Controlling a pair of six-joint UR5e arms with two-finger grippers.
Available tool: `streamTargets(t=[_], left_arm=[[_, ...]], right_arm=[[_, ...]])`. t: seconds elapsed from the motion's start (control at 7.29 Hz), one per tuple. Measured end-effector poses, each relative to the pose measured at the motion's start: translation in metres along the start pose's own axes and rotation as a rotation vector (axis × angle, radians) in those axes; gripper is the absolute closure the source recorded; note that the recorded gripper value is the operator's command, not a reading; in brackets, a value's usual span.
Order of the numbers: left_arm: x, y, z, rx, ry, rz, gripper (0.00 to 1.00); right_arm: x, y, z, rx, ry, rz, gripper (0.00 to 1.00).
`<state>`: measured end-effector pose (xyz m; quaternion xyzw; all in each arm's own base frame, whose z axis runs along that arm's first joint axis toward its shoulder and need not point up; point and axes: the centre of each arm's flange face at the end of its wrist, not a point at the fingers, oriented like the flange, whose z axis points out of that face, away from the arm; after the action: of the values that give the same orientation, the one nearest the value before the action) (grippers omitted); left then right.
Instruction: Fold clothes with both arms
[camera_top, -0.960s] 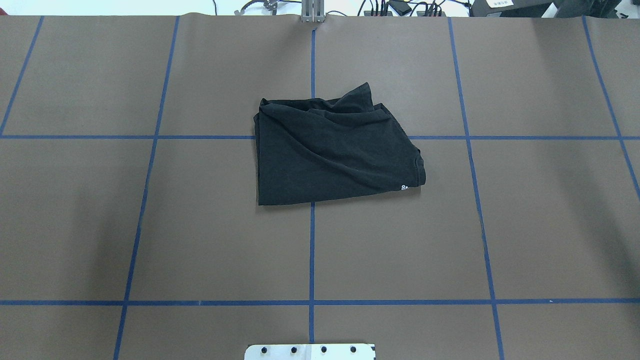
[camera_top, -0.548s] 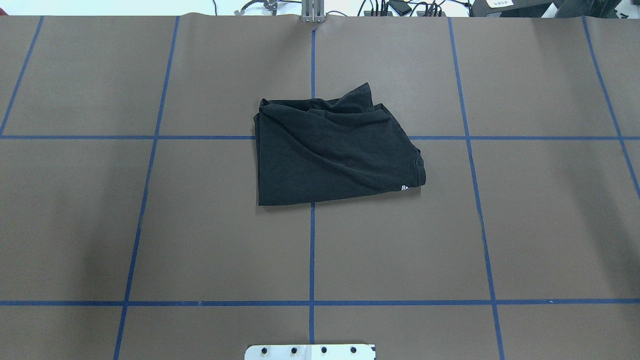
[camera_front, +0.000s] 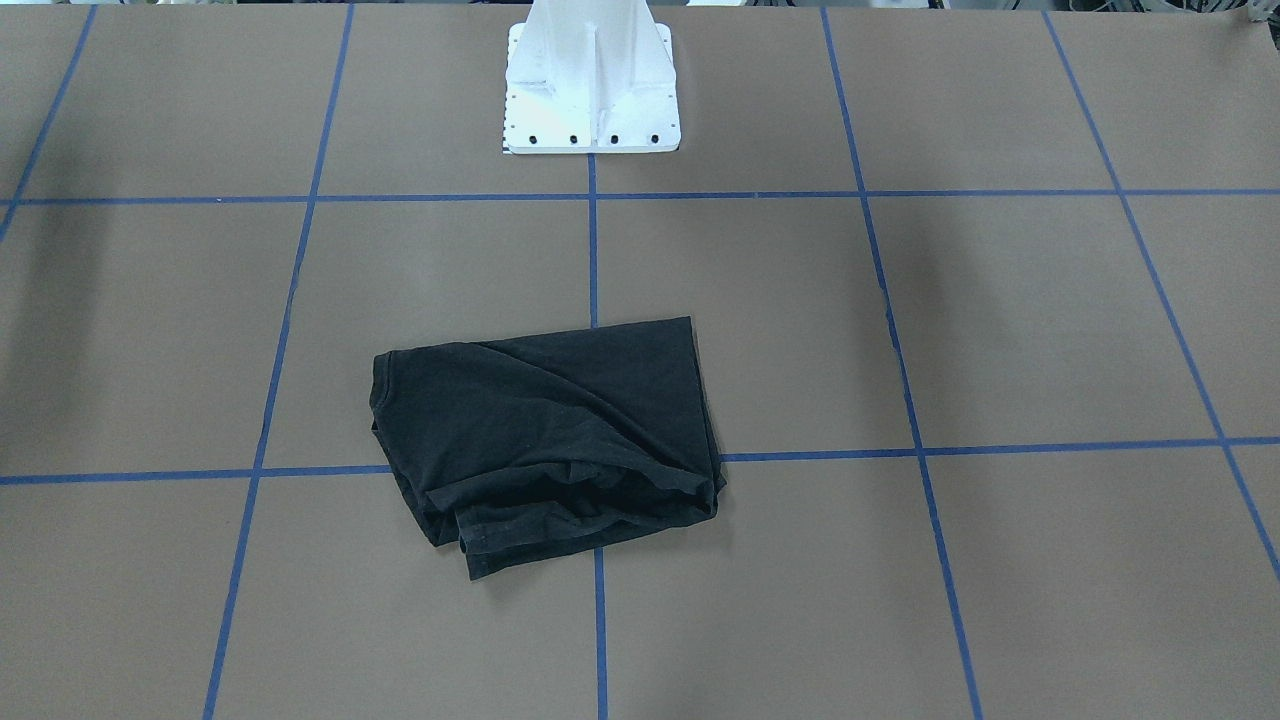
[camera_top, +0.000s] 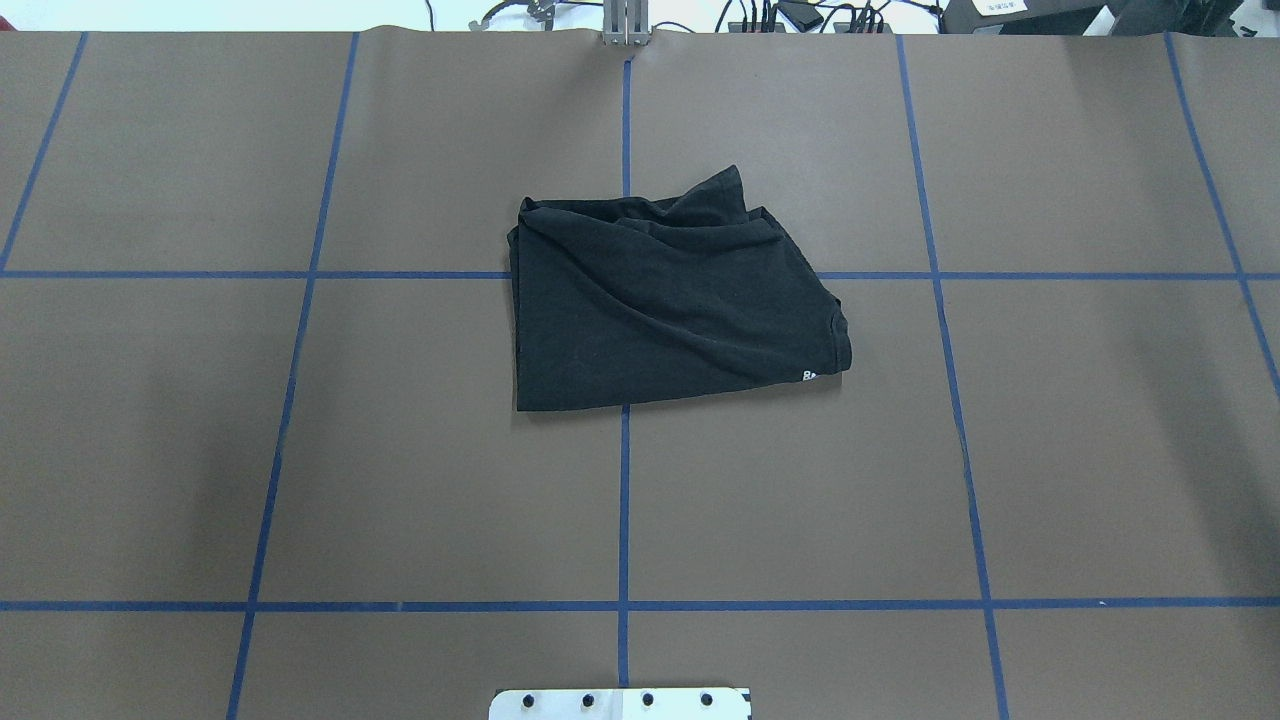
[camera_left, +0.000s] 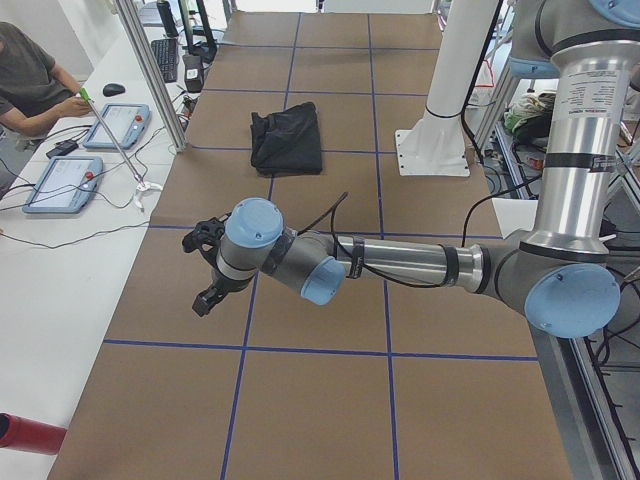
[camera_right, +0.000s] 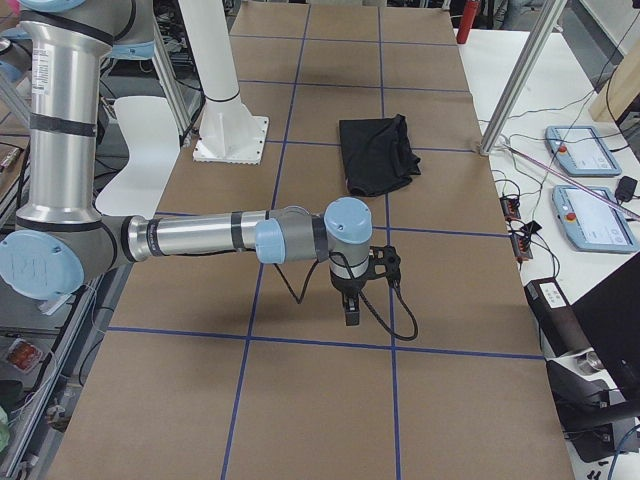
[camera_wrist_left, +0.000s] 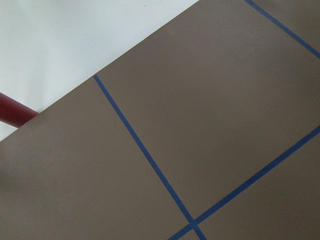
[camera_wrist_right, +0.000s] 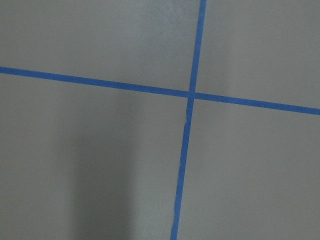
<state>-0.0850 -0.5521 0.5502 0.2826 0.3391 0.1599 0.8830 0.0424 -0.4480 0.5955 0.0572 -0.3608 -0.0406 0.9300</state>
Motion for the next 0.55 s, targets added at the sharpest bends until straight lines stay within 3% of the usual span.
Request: streamTargets(t=[0.27,0.55], left_arm=[[0.001,-0.010,0.000,-0.047,0.014,-0.088,0.00],[0.006,0.005,0.000,-0.082,0.036,-0.133,0.00]], right_arm=[[-0.001,-0.001,0.001,-0.001,-0.005,0.002,0.00],[0.001,-0.004,0.004,-0.005,-0.012,0.006,0.00]])
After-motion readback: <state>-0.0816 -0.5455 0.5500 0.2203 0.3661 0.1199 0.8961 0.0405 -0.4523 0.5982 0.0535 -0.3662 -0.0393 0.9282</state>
